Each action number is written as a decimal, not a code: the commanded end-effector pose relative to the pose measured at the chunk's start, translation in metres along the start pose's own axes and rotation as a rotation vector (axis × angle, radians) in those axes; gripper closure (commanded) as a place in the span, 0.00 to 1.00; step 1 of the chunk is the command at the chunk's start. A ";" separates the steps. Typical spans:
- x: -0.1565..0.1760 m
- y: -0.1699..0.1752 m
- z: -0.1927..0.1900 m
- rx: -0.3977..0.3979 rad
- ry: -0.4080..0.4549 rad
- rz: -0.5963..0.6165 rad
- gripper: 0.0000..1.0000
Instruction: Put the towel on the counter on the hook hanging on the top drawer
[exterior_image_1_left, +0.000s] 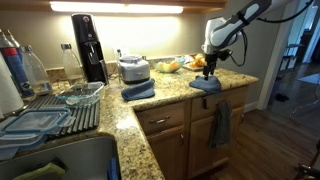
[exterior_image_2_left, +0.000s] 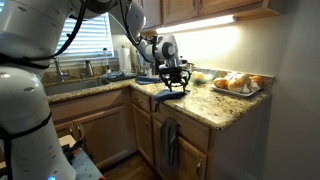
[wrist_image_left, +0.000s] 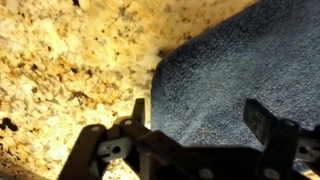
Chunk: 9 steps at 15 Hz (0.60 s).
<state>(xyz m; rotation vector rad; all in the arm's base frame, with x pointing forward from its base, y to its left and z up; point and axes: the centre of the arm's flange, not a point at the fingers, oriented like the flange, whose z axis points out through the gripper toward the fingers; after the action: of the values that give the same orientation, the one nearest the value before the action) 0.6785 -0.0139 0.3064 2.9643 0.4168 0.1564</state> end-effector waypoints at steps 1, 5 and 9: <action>0.008 0.012 0.003 -0.018 0.002 -0.020 0.00; 0.012 0.015 0.008 -0.013 0.007 -0.005 0.00; 0.013 0.014 0.012 -0.015 0.005 -0.011 0.10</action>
<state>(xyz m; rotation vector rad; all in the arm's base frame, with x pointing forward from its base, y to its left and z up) 0.6923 -0.0186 0.2985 2.9558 0.4148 0.1657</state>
